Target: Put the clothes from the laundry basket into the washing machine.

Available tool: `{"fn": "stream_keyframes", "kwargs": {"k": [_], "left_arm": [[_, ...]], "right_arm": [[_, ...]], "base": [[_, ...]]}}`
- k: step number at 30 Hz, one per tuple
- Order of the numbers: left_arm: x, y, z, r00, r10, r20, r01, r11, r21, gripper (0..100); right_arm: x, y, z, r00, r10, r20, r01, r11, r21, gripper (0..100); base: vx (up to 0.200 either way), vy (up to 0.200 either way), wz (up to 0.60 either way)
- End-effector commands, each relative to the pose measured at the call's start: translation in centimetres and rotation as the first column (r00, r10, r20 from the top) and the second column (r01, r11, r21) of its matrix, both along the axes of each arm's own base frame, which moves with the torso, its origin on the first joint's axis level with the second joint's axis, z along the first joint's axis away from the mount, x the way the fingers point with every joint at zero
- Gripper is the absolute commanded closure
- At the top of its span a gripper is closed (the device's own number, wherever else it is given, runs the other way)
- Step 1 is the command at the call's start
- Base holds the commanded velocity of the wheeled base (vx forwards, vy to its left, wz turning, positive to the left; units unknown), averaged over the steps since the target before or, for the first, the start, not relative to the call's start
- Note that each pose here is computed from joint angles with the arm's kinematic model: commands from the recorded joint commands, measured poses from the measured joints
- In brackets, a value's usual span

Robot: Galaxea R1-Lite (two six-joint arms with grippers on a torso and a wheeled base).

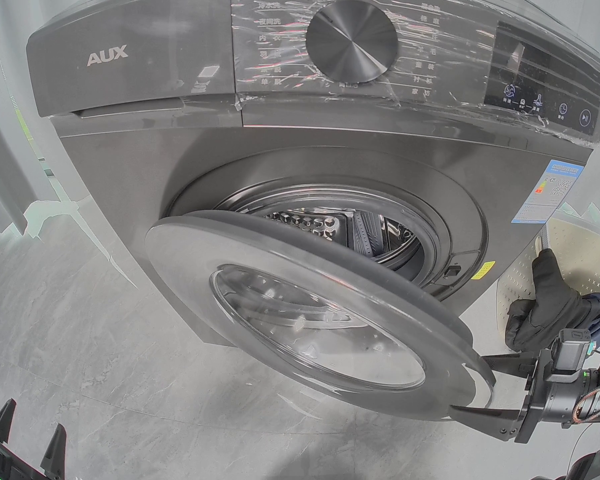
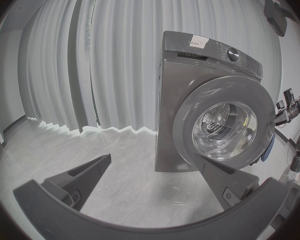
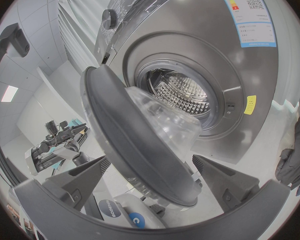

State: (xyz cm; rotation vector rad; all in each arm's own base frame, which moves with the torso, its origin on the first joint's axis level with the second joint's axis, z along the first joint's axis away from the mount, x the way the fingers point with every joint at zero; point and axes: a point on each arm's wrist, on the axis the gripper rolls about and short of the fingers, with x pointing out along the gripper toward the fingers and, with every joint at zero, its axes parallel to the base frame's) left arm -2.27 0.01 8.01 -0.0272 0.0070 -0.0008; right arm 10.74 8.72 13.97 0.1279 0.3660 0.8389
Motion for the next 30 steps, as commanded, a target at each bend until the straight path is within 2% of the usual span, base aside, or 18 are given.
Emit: {"fn": "stream_keyframes", "kwargs": {"k": [1, 7, 13, 15, 17, 21, 22, 30], "left_arm": [[0.0, 0.0, -0.5, 1.0, 0.001, 0.001, -0.001, 1.0, 0.0, 0], [0.0, 0.0, -0.4, 1.0, 0.001, 0.002, -0.001, 1.0, 0.0, 0], [0.0, 0.0, -0.4, 1.0, 0.001, 0.002, -0.001, 1.0, 0.0, 0], [0.0, 0.0, -0.4, 1.0, 0.001, 0.002, -0.001, 1.0, 0.0, 0], [0.0, 0.0, -0.4, 1.0, 0.001, 0.002, -0.001, 1.0, 0.0, 0], [0.0, 0.0, -0.5, 1.0, 0.001, 0.001, -0.001, 1.0, 0.0, 0], [0.0, 0.0, -0.4, 1.0, 0.001, 0.002, -0.001, 1.0, 0.0, 0], [0.0, 0.0, -0.4, 1.0, 0.001, 0.002, -0.001, 1.0, -0.002, 0]], "right_arm": [[0.6, -0.1, 0.3, 0.999, -0.036, 0.009, 0.036, 0.999, 0.001, 0], [0.9, 0.1, 0.4, 0.999, -0.053, 0.009, 0.053, 0.999, -0.004, 0], [1.5, 0.6, -0.1, 0.998, -0.056, -0.024, 0.056, 0.998, -0.025, 0], [1.3, 1.1, -0.4, 0.999, -0.031, -0.041, 0.029, 0.999, -0.033, 0], [0.8, 1.3, -0.4, 0.999, -0.003, -0.046, 0.002, 1.0, -0.017, 0], [0.2, 1.9, 0.0, 0.998, 0.037, -0.057, -0.034, 0.998, 0.048, 0], [0.1, 1.8, 0.2, 0.998, 0.036, -0.048, -0.033, 0.997, 0.071, 0], [-0.7, 0.2, 1.4, 1.0, -0.005, 0.025, 0.002, 0.992, 0.129, 0]], "base": [[0.0, 0.0, 0.0], [-0.167, 0.0, 0.0], [0.0, 0.0, 0.0], [0.0, 0.0, 0.0], [0.0, 0.0, 0.0], [0.0, 0.0, 0.0], [0.0, 0.0, 0.0], [0.0, 0.0, 0.0]]}}
